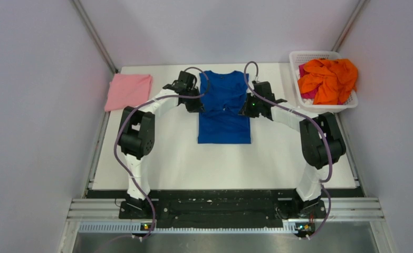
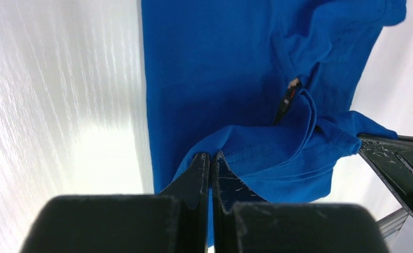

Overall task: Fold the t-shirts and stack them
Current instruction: Fold the folded rectangular tshirt in 1/3 of the way

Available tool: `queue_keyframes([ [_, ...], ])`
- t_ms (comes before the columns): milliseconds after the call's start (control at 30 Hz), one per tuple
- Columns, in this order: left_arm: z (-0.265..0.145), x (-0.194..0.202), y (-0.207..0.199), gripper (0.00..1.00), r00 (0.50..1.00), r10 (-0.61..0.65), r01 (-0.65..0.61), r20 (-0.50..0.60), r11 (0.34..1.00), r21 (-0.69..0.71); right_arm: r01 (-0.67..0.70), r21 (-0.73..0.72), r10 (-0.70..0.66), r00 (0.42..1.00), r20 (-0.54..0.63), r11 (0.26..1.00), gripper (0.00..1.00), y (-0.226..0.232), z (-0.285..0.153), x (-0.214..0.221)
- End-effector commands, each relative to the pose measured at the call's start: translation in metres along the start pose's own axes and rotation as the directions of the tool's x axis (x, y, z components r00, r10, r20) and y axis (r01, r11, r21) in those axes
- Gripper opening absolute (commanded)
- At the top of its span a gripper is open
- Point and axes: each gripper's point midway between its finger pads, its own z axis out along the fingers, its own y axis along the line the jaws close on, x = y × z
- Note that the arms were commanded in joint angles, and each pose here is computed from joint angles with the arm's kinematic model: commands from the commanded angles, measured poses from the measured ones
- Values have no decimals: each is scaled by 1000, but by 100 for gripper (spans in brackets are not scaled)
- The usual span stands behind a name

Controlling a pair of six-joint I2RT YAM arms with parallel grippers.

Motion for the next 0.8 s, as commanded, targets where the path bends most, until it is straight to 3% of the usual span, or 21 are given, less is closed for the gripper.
queue_keyframes([
  [0,6,-22,-4,0,1000,-11,10,24,999,30,-10,-42,13,997,79,999,3,9,16,-36],
  [167,7,-47,-1,22,997,-51,47,62,997,69,-43,1,43,989,138,999,2,0,23,-56],
  [200,5,-52,-3,31,996,-53,47,69,995,85,-49,1,48,986,159,999,4,0,22,-62],
  [233,3,-56,-5,39,996,-55,47,77,994,101,-52,-1,51,984,171,999,9,0,21,-67],
  [300,-5,-62,-7,60,995,-45,34,93,993,113,-51,1,50,980,192,999,33,2,18,-75],
  [333,-10,-64,-9,70,994,-38,26,101,993,115,-48,1,46,978,203,999,38,4,14,-79],
  [367,-14,-64,-9,77,994,-33,21,103,993,113,-46,2,44,976,211,999,44,4,12,-81],
  [467,-29,-59,-11,87,994,-24,12,108,994,112,-32,4,30,972,231,999,69,6,-1,-83],
  [500,-34,-56,-10,97,994,-25,13,108,994,111,-23,3,22,972,236,1000,74,7,-6,-81],
  [633,-52,-33,-7,99,995,-39,27,97,992,123,6,-12,-3,975,222,1000,92,7,-28,-65],
  [767,-63,7,-1,99,998,-55,50,31,989,141,-6,-3,6,984,177,1000,99,-6,-48,-28],
])
